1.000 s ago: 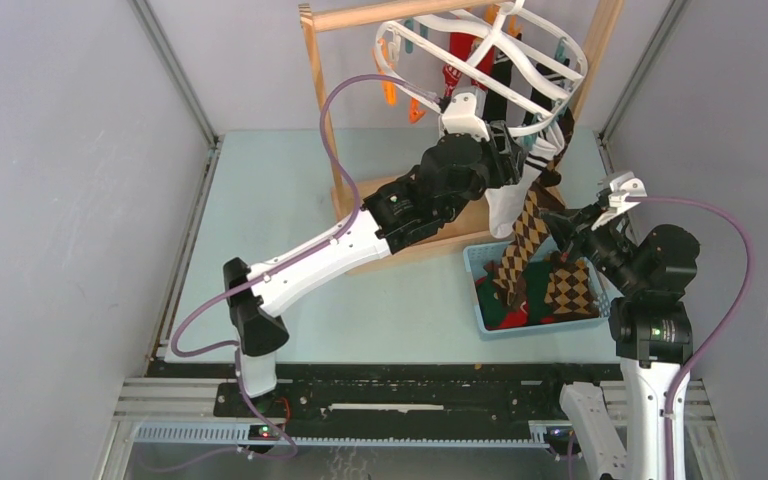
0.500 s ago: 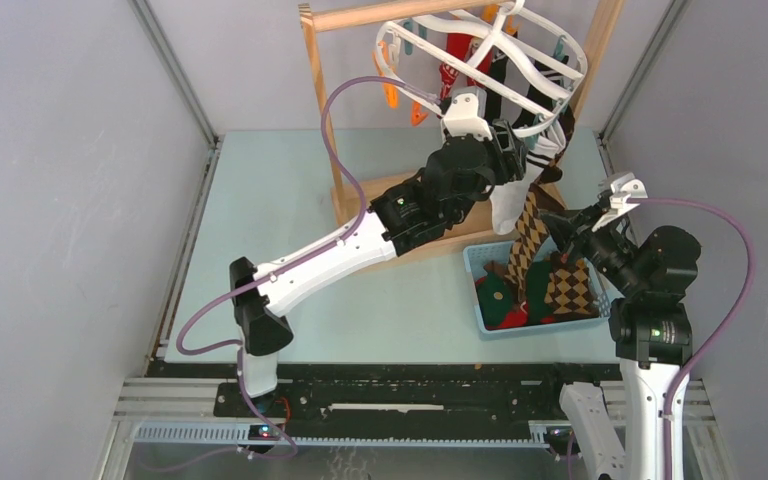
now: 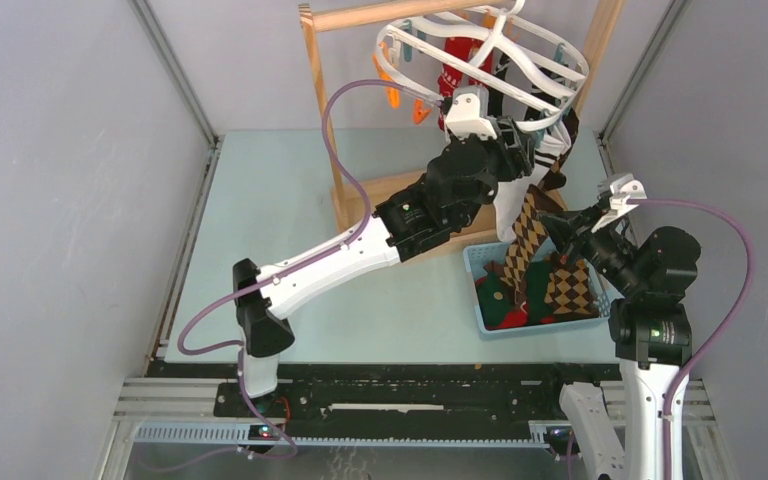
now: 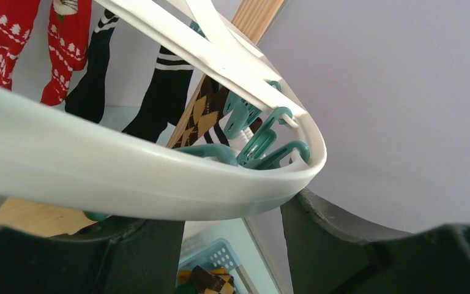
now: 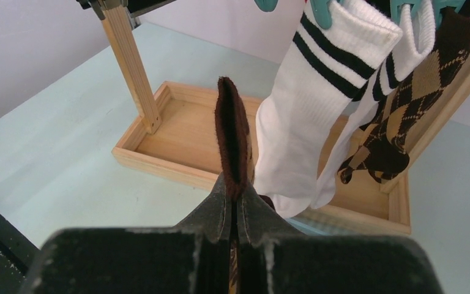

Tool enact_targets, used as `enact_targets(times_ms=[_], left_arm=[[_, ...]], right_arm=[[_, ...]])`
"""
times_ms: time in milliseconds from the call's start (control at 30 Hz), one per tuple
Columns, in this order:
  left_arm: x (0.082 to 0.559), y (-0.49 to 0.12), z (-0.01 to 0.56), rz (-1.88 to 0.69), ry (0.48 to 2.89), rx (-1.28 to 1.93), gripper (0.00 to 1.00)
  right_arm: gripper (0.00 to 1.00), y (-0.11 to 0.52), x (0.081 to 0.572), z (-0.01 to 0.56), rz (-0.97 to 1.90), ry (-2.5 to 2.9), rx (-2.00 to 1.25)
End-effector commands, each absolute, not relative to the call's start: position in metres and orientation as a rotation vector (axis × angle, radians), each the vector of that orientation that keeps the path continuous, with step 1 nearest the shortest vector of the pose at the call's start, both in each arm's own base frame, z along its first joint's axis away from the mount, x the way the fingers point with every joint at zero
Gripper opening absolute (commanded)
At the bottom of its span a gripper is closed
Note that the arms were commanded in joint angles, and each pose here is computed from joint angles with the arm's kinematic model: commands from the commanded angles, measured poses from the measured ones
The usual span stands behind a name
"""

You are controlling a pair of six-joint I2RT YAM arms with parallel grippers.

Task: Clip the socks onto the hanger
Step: Open the clamp at the hanger.

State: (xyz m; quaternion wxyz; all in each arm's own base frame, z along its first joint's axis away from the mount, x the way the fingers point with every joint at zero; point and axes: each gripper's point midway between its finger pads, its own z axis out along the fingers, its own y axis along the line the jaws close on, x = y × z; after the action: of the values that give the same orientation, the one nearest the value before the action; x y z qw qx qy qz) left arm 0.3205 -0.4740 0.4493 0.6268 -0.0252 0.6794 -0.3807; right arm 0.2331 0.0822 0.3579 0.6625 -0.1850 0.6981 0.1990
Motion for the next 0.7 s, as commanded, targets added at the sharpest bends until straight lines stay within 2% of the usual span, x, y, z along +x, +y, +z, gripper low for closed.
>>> enact_targets(times_ms=[0,667], left_arm=[[0.332,-0.469,0.454,-0.844,1.511,-0.126,0.61],[0.343,-0.471,0.442,-0.750,1.514,-0.124,0.64]], right_arm=[[0.00,0.083,0.233,0.367,0.451,1.537,-0.420],[0.00,0.083,0.235,0.362,0.444,1.535,-0.430]])
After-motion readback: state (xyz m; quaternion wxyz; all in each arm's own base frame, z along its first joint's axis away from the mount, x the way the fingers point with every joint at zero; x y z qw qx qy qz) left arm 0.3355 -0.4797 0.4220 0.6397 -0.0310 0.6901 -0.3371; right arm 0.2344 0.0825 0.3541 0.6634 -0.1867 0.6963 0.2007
